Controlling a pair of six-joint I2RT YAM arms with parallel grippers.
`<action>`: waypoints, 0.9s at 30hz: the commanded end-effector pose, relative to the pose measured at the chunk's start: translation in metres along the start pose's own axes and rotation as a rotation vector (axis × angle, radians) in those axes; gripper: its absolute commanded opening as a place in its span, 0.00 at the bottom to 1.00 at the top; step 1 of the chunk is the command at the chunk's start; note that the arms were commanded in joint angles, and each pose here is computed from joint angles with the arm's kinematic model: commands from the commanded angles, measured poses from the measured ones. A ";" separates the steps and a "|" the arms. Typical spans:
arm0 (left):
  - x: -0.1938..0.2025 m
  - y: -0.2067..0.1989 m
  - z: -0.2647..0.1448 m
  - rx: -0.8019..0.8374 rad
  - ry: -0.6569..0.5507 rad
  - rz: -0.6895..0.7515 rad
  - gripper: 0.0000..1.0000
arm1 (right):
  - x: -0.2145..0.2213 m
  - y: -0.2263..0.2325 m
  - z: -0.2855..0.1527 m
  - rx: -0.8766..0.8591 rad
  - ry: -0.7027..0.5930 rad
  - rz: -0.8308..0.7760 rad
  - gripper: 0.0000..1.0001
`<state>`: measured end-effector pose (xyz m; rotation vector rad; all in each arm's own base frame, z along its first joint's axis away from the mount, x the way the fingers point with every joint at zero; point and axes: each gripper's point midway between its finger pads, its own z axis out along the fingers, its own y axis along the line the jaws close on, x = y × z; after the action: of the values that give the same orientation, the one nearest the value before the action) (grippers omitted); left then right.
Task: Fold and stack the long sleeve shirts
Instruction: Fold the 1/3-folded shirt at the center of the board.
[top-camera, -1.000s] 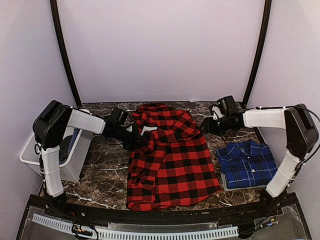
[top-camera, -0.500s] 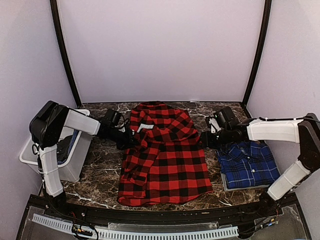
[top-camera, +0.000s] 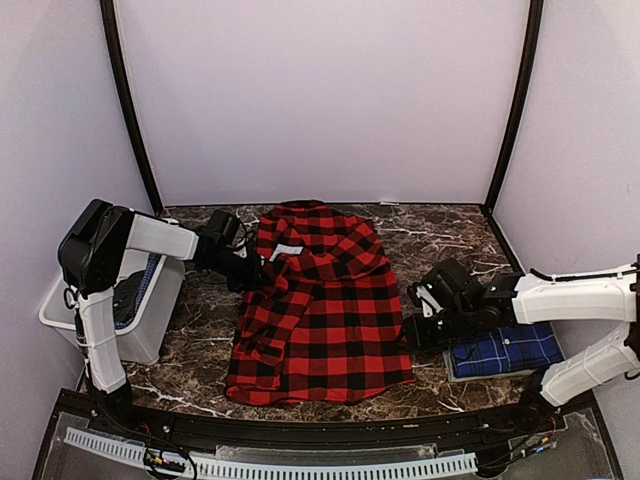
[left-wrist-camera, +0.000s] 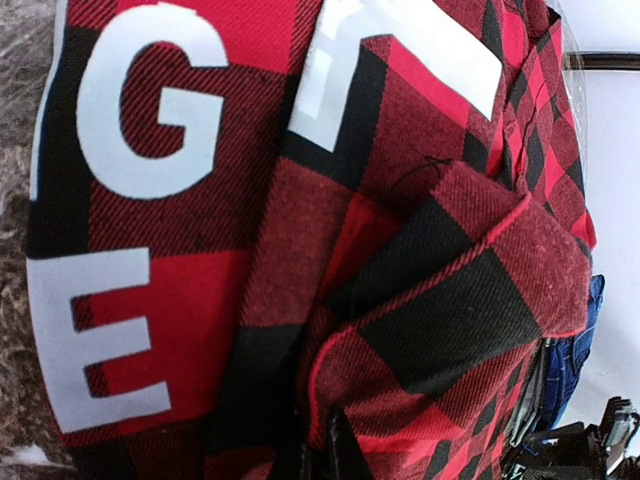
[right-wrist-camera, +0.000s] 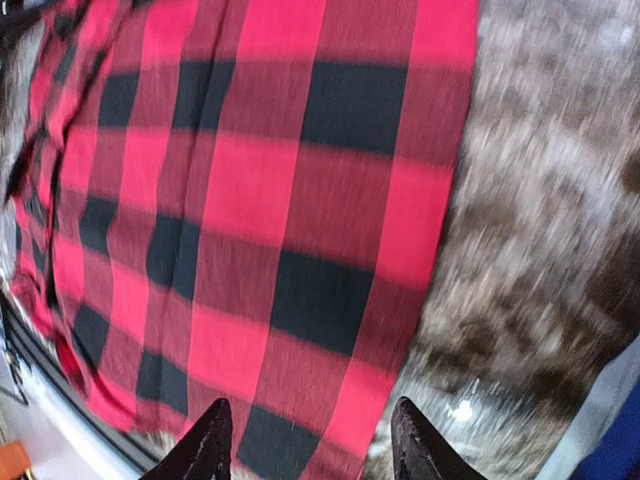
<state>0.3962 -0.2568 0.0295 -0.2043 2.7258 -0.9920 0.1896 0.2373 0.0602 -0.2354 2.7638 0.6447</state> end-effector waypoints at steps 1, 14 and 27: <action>0.002 -0.028 -0.018 0.016 0.005 0.066 0.00 | 0.034 -0.006 -0.006 0.044 0.053 0.084 0.48; -0.012 -0.091 -0.048 0.095 -0.043 0.171 0.00 | 0.075 -0.011 0.006 -0.026 0.091 0.212 0.41; -0.027 -0.120 -0.074 0.118 -0.087 0.212 0.00 | 0.083 -0.012 0.012 -0.066 0.097 0.263 0.23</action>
<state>0.4085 -0.2960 0.1236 0.0106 2.6095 -1.0371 0.1254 0.2304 0.0219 0.0691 2.8813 0.8061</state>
